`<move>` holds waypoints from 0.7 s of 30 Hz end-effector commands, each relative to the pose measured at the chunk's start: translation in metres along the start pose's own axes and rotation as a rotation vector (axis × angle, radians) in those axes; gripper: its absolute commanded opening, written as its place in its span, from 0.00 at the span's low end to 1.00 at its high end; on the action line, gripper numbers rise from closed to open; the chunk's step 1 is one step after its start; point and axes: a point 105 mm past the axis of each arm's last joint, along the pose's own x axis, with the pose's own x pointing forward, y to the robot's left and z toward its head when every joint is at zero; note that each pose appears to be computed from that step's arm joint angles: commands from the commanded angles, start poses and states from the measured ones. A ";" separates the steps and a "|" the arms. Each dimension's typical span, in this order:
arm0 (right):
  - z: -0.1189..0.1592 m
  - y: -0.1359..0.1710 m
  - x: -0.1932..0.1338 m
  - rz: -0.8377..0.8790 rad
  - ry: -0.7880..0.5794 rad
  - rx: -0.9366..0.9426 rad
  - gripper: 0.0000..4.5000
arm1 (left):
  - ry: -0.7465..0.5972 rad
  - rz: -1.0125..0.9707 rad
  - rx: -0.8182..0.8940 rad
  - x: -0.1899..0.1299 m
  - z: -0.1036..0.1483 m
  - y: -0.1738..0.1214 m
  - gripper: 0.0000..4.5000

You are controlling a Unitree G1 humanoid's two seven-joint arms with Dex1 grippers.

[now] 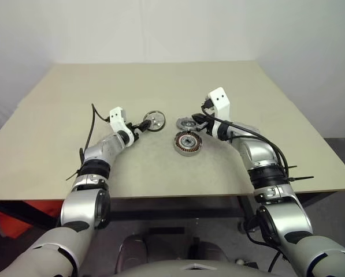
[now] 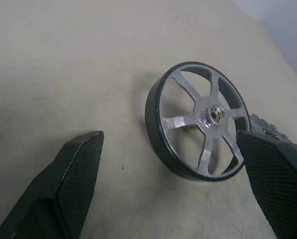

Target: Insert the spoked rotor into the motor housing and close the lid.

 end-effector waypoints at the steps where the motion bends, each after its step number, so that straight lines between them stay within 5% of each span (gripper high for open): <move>1: 0.025 -0.003 -0.005 -0.016 -0.085 -0.025 0.01 | 0.053 -0.004 -0.007 0.007 -0.010 -0.007 1.00; 12: 0.028 -0.003 -0.006 -0.021 -0.094 -0.030 0.01 | 0.053 -0.153 -0.202 0.018 -0.008 -0.046 1.00; 21: 0.029 -0.003 -0.007 -0.022 -0.097 -0.029 0.01 | 0.062 -0.126 -0.244 0.022 -0.013 -0.050 1.00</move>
